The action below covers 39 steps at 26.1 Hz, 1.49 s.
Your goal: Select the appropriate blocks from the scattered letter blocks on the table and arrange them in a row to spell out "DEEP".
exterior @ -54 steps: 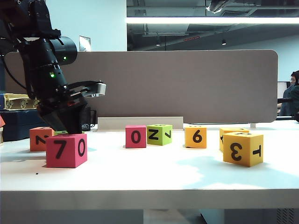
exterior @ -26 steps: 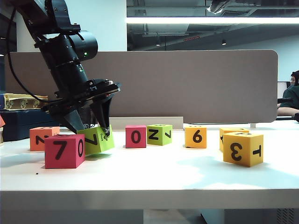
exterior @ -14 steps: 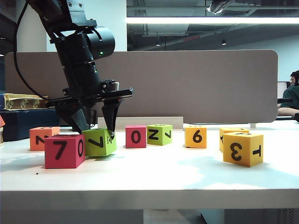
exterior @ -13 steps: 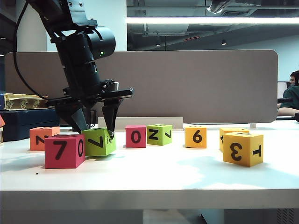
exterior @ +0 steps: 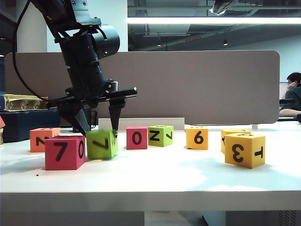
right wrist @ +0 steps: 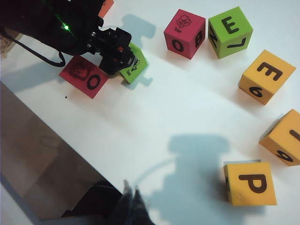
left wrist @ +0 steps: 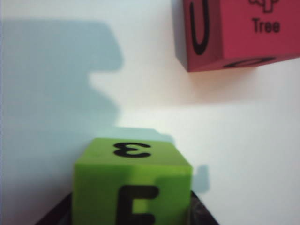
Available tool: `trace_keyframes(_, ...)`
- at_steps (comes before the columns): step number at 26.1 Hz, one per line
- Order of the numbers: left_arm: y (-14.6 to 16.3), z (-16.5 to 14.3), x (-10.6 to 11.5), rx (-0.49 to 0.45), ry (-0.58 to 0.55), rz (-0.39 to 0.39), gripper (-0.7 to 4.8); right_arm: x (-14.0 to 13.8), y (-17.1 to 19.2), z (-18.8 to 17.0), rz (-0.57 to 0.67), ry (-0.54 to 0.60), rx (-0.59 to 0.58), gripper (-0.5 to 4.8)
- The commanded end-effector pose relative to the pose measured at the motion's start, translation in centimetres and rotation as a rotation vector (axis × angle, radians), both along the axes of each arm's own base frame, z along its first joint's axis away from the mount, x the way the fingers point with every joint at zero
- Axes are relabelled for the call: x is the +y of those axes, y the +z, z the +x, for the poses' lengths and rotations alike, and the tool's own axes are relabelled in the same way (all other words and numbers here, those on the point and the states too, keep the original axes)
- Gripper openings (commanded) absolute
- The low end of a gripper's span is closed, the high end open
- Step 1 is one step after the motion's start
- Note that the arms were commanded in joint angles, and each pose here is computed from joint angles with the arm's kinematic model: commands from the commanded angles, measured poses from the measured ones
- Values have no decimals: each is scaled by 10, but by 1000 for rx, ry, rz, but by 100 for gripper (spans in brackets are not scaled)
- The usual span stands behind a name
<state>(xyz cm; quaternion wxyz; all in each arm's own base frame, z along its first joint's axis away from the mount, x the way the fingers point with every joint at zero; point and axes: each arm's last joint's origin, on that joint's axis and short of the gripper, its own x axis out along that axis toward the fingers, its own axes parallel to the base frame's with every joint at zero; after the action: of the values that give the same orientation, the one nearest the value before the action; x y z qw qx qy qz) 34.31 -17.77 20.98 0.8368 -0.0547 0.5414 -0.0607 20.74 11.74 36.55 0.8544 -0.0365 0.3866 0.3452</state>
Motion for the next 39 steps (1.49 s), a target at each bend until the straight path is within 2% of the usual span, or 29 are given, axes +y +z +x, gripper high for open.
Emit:
trace_keyframes(1,3,2,-1,-29,2,-8,338,0,2,-1,2,5,-6,-1)
trace_keyframes(5,4,4,-2,-52,-4,-17,343,0,2,-1,2,5,-6,-1)
trace_keyframes(12,28,12,-5,-125,-122,16,345,0,2,-1,0,2,-8,-1)
trace_keyframes(16,60,18,-10,-201,-234,27,344,-1,2,0,-9,1,-16,-1)
trace_keyframes(18,73,19,-14,-244,-292,24,344,-1,2,0,-34,-29,-33,-1)
trace_keyframes(19,84,20,-16,-281,-358,18,344,-3,2,1,-63,-64,-52,-1)
trace_keyframes(22,93,21,-18,-320,-463,7,341,-4,2,3,-115,-118,-80,-1)
trace_keyframes(24,93,21,-20,-337,-559,-10,341,-7,2,5,-174,-188,-115,-1)
trace_keyframes(26,91,21,-23,-362,-649,19,341,-8,3,6,-205,-229,-142,-1)
trace_keyframes(39,61,25,-67,-522,-1055,177,341,-9,1,4,-226,-230,-119,-1)
